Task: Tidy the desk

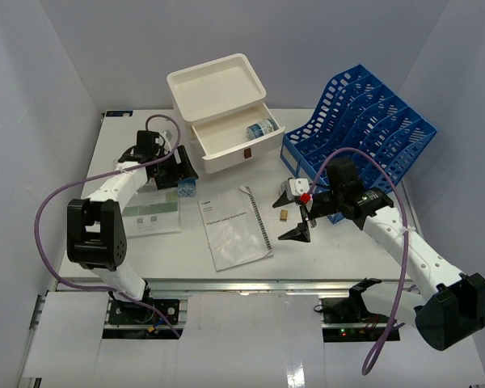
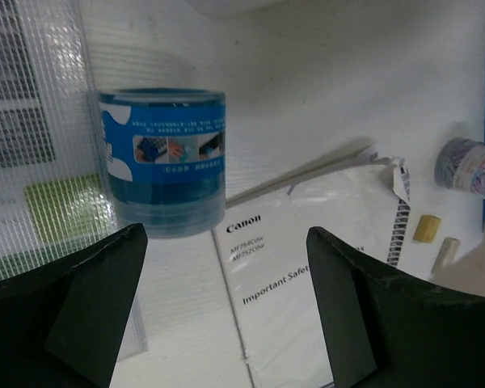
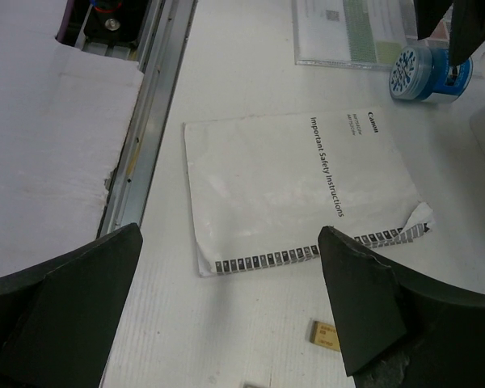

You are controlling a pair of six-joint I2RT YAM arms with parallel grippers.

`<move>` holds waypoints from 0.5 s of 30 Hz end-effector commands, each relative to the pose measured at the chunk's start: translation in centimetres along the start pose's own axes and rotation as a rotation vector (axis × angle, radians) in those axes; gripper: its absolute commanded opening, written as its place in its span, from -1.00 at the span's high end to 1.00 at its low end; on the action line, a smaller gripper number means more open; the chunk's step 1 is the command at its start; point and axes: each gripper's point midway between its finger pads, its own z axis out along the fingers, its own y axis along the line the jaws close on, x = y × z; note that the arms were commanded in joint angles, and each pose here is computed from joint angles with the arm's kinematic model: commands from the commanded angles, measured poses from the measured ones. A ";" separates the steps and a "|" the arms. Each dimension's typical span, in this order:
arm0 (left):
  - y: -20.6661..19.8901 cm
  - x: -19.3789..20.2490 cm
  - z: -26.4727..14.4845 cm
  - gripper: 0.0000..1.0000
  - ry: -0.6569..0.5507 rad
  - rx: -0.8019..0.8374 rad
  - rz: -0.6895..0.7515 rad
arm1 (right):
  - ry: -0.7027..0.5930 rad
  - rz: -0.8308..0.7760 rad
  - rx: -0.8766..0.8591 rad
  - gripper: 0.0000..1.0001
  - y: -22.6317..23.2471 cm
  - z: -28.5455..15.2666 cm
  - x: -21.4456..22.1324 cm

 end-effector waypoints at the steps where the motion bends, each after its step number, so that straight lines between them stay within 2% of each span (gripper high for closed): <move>1: 0.8 -1.2 0.8 -0.81 -0.028 -0.102 0.090 | -0.061 -0.015 -0.016 -0.93 0.4 -0.4 -1.0; 6: 1.9 -0.2 2.7 -0.79 0.010 -0.198 0.145 | -0.061 -0.012 -0.018 -0.92 0.4 -0.3 -0.9; 15: 2.6 0.7 4.0 -0.42 0.026 -0.260 0.154 | -0.061 0.013 -0.029 -0.92 0.4 -0.1 -0.4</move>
